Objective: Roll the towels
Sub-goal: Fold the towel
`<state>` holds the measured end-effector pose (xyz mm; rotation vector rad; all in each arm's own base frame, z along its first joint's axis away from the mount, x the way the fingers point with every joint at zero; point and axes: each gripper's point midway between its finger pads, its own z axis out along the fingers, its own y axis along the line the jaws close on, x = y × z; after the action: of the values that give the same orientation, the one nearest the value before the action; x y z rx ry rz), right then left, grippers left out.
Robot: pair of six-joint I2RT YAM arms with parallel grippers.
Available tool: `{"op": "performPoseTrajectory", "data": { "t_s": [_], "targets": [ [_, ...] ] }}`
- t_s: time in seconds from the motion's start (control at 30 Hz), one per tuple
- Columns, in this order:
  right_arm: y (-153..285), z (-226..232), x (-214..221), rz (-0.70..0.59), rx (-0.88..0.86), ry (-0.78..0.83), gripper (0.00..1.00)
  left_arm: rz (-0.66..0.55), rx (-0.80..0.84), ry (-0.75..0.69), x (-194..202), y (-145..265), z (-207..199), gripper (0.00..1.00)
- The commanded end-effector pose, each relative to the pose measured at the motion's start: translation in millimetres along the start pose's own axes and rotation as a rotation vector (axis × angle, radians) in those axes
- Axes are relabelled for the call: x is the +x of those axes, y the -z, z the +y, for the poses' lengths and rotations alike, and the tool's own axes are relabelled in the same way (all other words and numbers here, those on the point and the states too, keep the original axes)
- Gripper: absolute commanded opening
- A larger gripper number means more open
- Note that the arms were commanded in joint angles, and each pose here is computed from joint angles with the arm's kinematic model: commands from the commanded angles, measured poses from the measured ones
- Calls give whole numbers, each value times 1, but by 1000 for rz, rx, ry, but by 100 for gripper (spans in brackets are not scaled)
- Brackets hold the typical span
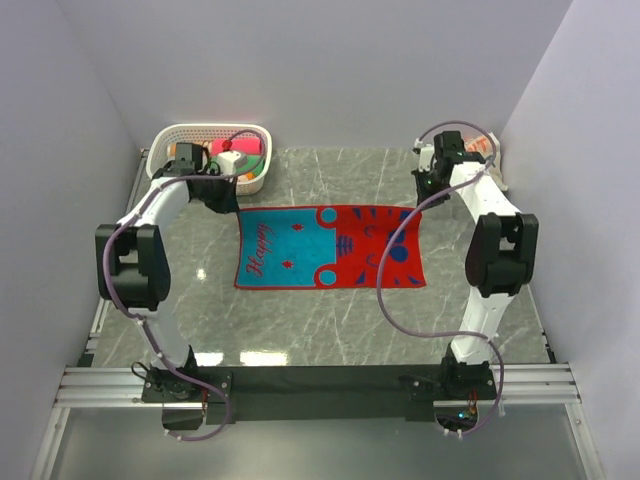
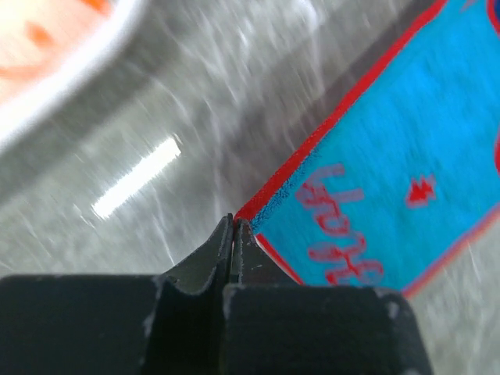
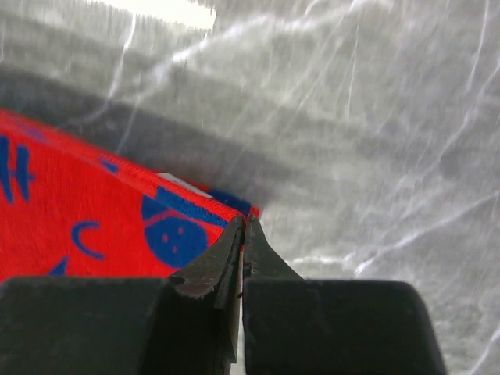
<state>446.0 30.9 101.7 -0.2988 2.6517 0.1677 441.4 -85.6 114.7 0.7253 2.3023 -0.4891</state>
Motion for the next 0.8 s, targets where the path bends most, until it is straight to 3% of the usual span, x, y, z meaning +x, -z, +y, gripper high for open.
{"op": "performPoseTrajectory", "data": {
  "t_s": [0.0,0.17,0.33,0.77],
  "targets": [
    [26,0,11,-29,2,39,0,27,118,-74,18,27,-28,1],
    [41,4,34,-36,8,76,0,93,155,-126,59,48,-35,1],
    [28,8,78,31,3,94,0,161,196,-113,95,46,-49,1],
    [-5,9,123,136,10,59,0,255,191,-32,133,16,-70,1]
  ]
}}
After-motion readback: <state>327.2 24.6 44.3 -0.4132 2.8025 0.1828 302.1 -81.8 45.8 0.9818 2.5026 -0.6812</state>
